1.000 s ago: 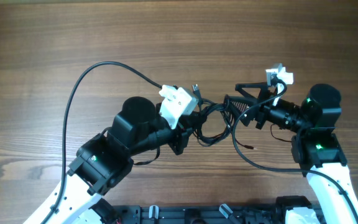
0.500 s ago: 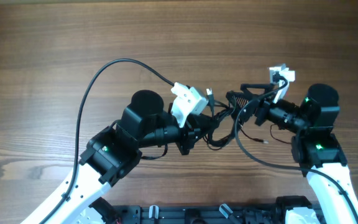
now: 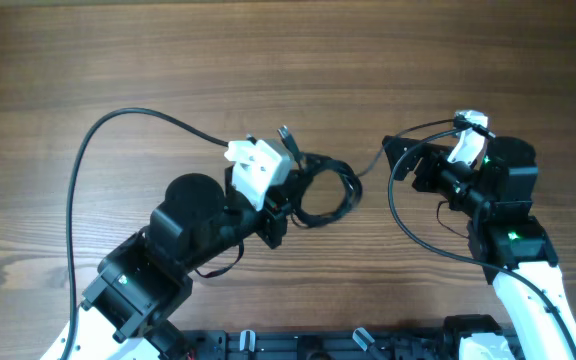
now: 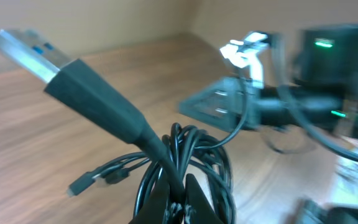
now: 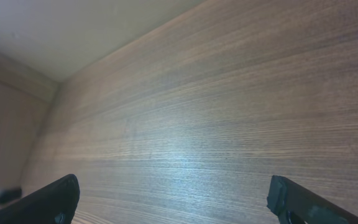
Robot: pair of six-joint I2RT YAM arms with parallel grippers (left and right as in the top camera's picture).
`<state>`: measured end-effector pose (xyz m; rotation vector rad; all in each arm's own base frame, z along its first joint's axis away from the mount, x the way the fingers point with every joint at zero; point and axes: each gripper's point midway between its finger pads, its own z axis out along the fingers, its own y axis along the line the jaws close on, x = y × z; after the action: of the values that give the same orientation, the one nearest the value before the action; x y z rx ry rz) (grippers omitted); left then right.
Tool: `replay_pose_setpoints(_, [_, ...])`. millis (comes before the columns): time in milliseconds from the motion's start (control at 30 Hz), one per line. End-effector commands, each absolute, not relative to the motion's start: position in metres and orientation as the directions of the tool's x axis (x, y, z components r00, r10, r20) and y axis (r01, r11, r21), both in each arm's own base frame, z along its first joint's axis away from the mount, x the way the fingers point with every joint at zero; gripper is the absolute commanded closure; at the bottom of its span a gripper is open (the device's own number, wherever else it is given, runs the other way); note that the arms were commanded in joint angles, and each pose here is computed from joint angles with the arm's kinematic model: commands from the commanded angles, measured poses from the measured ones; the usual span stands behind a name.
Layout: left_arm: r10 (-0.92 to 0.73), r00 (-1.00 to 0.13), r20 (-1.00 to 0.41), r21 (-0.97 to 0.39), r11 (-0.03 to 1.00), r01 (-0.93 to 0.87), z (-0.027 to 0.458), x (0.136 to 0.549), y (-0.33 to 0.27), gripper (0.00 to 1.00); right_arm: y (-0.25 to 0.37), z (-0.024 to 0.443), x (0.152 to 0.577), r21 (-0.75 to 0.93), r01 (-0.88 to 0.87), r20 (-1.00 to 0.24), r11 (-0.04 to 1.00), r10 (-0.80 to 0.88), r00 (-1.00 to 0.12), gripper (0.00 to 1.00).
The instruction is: Untangle cables
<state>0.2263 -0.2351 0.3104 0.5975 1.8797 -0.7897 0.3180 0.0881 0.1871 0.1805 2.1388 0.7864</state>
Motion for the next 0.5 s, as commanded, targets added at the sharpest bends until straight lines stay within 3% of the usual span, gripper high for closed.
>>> replay_pose_setpoints(0, [0.019, -0.338, -0.941, -0.154, 0.865, 0.478, 0.318, 0.260, -0.191, 0.96, 0.088, 0.192, 0.319, 0.567, -0.166, -0.689, 0.807, 0.354, -0.632, 0.00])
replay_pose_setpoints(100, [-0.055, -0.312, -0.948, -0.134, 0.962, 0.236, 0.320, 0.279, -0.150, 0.96, 0.086, 0.189, 0.318, 0.552, -0.164, -0.692, 0.817, 0.341, -0.636, 0.00])
replay_pose_setpoints(200, [-0.084, -0.272, -0.959, -0.108, 0.991, 0.075, 0.324, 0.285, -0.122, 0.96, 0.056, 0.172, 0.315, 0.501, -0.013, -0.670, 0.865, 0.378, -0.639, 0.00])
replay_pose_setpoints(300, [-0.082, -0.278, -0.957, -0.113, 0.989, 0.097, 0.323, 0.285, -0.126, 0.96, 0.032, 0.170, 0.306, 0.476, 0.079, -0.665, 0.876, 0.417, -0.619, 0.00])
replay_pose_setpoints(467, [-0.059, -0.323, -0.944, -0.146, 0.956, 0.254, 0.319, 0.277, -0.154, 0.96, 0.036, 0.204, 0.294, 0.463, -0.021, -0.747, 0.886, 0.377, -0.547, 0.00])
